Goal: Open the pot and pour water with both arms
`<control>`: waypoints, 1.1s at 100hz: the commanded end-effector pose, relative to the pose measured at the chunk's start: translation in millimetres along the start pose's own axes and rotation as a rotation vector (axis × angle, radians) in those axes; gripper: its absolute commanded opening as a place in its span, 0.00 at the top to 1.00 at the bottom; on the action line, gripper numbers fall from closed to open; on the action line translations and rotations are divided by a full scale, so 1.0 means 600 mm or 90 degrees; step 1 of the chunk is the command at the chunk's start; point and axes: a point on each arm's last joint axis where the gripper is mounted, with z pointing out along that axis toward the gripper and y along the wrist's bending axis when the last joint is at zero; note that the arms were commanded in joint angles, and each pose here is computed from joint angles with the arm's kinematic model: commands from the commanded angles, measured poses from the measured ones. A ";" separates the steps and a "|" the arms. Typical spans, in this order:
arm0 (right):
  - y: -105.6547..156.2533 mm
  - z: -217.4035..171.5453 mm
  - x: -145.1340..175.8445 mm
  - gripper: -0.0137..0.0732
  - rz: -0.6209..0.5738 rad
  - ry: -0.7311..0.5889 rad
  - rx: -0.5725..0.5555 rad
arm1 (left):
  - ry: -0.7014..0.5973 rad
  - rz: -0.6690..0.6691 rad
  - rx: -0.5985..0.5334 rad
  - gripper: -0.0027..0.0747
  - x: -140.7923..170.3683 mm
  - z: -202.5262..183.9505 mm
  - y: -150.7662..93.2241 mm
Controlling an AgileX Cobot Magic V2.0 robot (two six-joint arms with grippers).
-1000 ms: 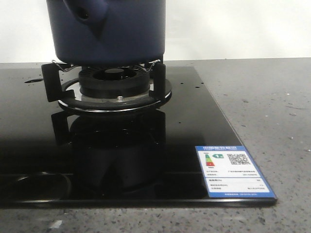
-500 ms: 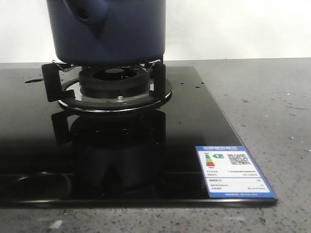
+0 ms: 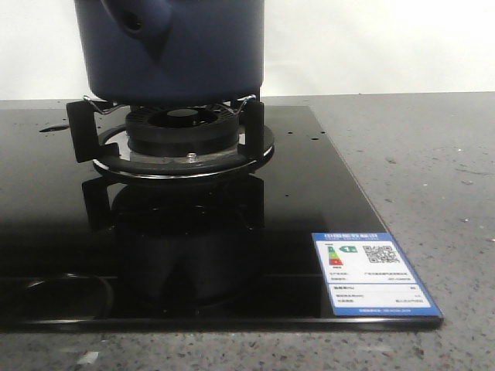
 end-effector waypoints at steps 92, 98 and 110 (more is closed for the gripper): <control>-0.008 -0.007 -0.074 0.89 -0.006 -0.146 0.011 | -0.068 -0.023 -0.008 0.54 -0.036 -0.017 -0.007; -0.008 -0.007 -0.074 0.89 -0.006 -0.146 0.011 | -0.068 -0.023 -0.008 0.54 -0.036 -0.017 -0.007; -0.008 -0.007 -0.074 0.89 -0.006 -0.146 0.011 | -0.068 -0.023 -0.008 0.54 -0.036 -0.017 -0.007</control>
